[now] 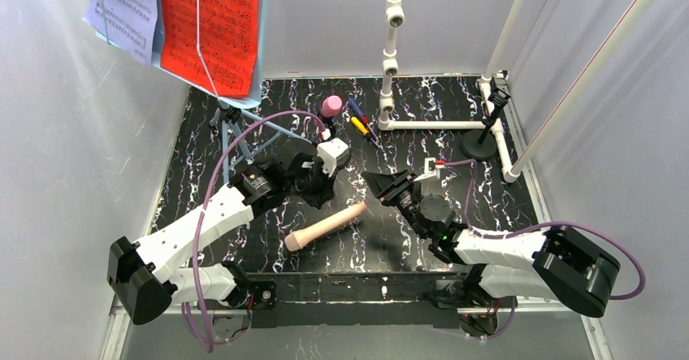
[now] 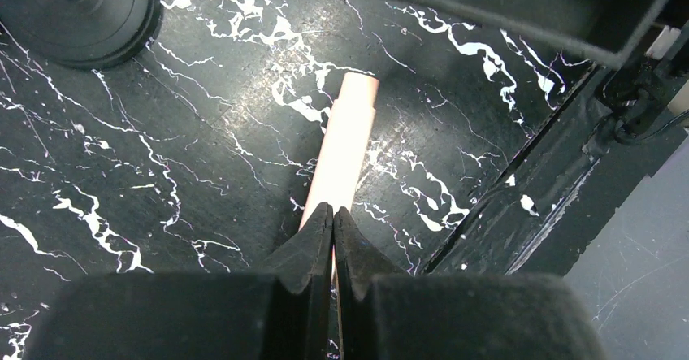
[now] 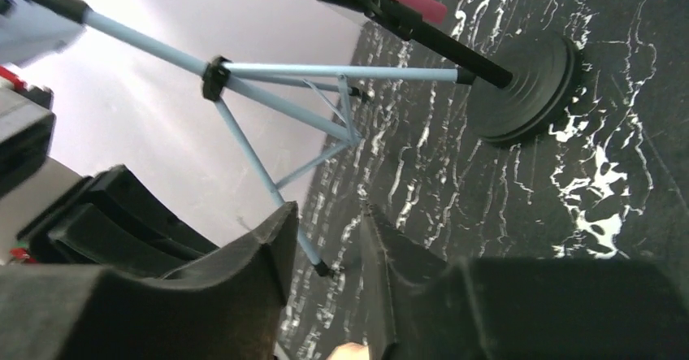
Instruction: Pack up the instrument practice props
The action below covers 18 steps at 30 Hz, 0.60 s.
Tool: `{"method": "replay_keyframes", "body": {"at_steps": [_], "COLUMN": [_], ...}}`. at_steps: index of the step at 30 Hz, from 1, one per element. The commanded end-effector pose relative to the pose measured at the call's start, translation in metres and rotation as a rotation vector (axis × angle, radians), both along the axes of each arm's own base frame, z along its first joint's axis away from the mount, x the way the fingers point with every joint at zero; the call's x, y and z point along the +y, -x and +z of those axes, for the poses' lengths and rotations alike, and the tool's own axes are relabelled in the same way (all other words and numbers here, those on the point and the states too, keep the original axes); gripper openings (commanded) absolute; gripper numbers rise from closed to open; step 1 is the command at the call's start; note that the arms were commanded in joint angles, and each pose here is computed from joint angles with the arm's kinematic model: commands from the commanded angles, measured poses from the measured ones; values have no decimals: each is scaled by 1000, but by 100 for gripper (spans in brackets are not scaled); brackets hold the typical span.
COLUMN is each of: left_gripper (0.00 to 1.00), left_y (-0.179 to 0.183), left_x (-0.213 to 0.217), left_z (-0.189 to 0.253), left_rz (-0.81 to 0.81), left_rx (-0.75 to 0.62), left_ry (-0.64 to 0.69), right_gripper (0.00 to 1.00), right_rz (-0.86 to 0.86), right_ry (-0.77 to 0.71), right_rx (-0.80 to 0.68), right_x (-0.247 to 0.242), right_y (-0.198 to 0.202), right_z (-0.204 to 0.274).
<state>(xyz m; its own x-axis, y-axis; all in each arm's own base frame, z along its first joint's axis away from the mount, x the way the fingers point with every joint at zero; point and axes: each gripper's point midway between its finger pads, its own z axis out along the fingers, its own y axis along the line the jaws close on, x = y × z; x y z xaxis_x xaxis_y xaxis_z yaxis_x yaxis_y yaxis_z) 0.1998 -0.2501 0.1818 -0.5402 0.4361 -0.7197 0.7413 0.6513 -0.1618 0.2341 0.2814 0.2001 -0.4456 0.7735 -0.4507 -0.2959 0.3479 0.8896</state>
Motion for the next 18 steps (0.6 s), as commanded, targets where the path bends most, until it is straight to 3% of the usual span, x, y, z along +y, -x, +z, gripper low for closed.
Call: {"method": "replay_keyframes", "body": {"at_steps": [1, 4, 7, 13, 18], "left_gripper": [0, 16, 29, 51, 60], "left_y": [-1, -8, -18, -32, -41], "left_x": [3, 17, 35, 64, 87], "left_z": [0, 3, 10, 21, 38], "left_rz": [5, 64, 152, 288, 393], "left_rx": [5, -36, -95, -160, -235], "left_ry": [-32, -73, -113, -148, -134], "right_gripper": [54, 77, 92, 98, 97], "right_rz": [77, 175, 309, 581, 820], "right_ry": [271, 531, 754, 979, 1100], "right_rx": [-92, -132, -160, -259, -358], "right_x": [14, 18, 18, 24, 38], "right_y": [1, 7, 19, 45, 65], "right_z": [7, -8, -29, -63, -86]}}
